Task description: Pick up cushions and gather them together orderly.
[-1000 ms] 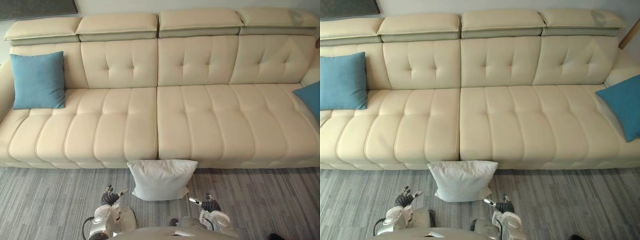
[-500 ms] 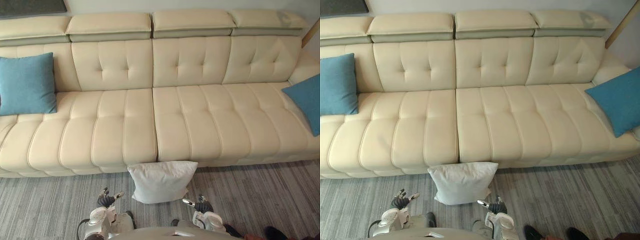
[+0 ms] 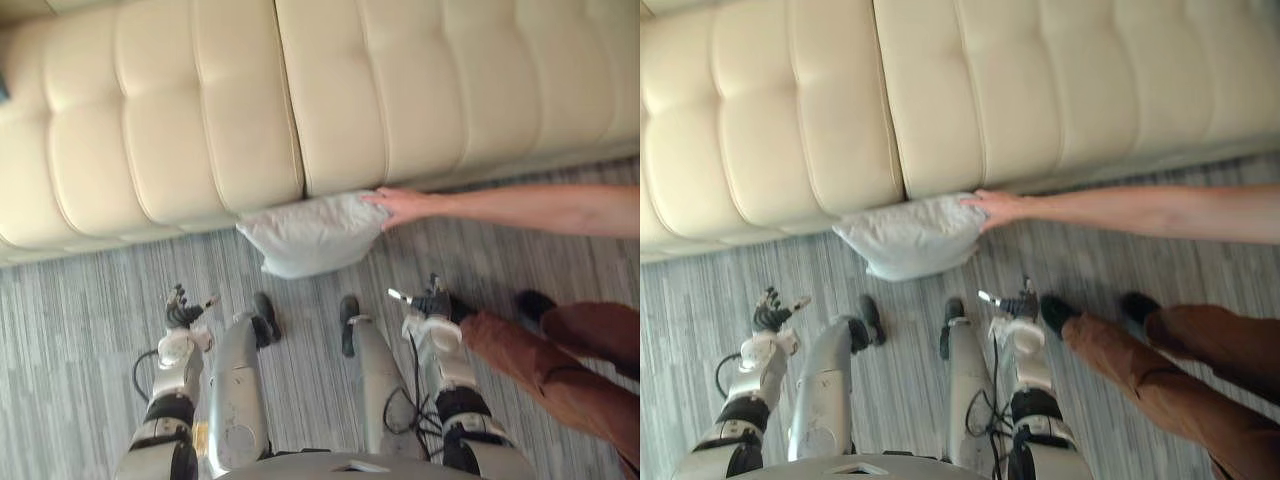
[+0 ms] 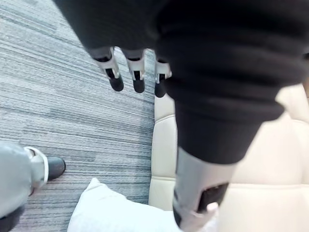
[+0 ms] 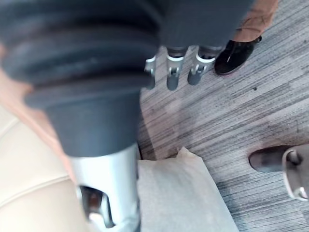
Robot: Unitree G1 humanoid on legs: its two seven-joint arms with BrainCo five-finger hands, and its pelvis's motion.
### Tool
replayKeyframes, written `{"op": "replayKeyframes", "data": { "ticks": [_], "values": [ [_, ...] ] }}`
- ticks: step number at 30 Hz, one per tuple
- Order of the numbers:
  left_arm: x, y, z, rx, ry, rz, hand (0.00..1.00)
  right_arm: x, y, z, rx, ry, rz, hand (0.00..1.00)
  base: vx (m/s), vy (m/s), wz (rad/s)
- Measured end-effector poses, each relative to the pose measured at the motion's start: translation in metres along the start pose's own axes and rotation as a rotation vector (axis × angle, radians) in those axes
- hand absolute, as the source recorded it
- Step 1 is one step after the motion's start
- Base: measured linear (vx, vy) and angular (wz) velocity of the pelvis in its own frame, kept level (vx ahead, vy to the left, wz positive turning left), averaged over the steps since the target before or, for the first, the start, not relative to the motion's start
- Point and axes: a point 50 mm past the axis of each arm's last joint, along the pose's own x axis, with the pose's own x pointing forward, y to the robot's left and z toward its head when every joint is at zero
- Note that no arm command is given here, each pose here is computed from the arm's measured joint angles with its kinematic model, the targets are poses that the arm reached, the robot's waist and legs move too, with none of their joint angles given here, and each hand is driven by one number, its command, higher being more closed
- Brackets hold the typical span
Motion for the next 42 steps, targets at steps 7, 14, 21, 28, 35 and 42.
{"op": "replayKeyframes", "data": {
  "ticks": [7, 14, 21, 28, 35, 42],
  "values": [
    [0.000, -0.033, 0.008, -0.079, -0.012, -0.047, 0.00, 0.005, 0.023, 0.014, -0.006, -0.031, 0.046, 0.00, -0.01, 0.007, 0.06],
    [-0.003, -0.035, 0.005, -0.080, -0.011, -0.041, 0.00, -0.005, 0.026, -0.006, -0.040, 0.021, 0.067, 0.00, -0.01, 0.005, 0.04],
    [-0.024, -0.021, -0.022, 0.053, 0.011, -0.072, 0.00, -0.032, -0.001, -0.051, -0.073, 0.127, 0.032, 0.00, 0.01, -0.002, -0.01],
    [-0.075, 0.032, -0.094, 0.245, 0.226, -0.066, 0.00, -0.105, -0.077, -0.127, -0.231, 0.371, -0.032, 0.00, 0.10, 0.012, 0.02],
    [-0.132, 0.088, -0.159, 0.338, 0.553, 0.006, 0.00, -0.173, -0.123, -0.180, -0.260, 0.665, -0.079, 0.00, 0.14, 0.040, -0.10],
    [-0.169, 0.114, -0.186, 0.335, 0.736, 0.065, 0.00, -0.210, -0.143, -0.206, -0.262, 0.856, -0.126, 0.00, 0.10, 0.027, -0.16]
  ]
}}
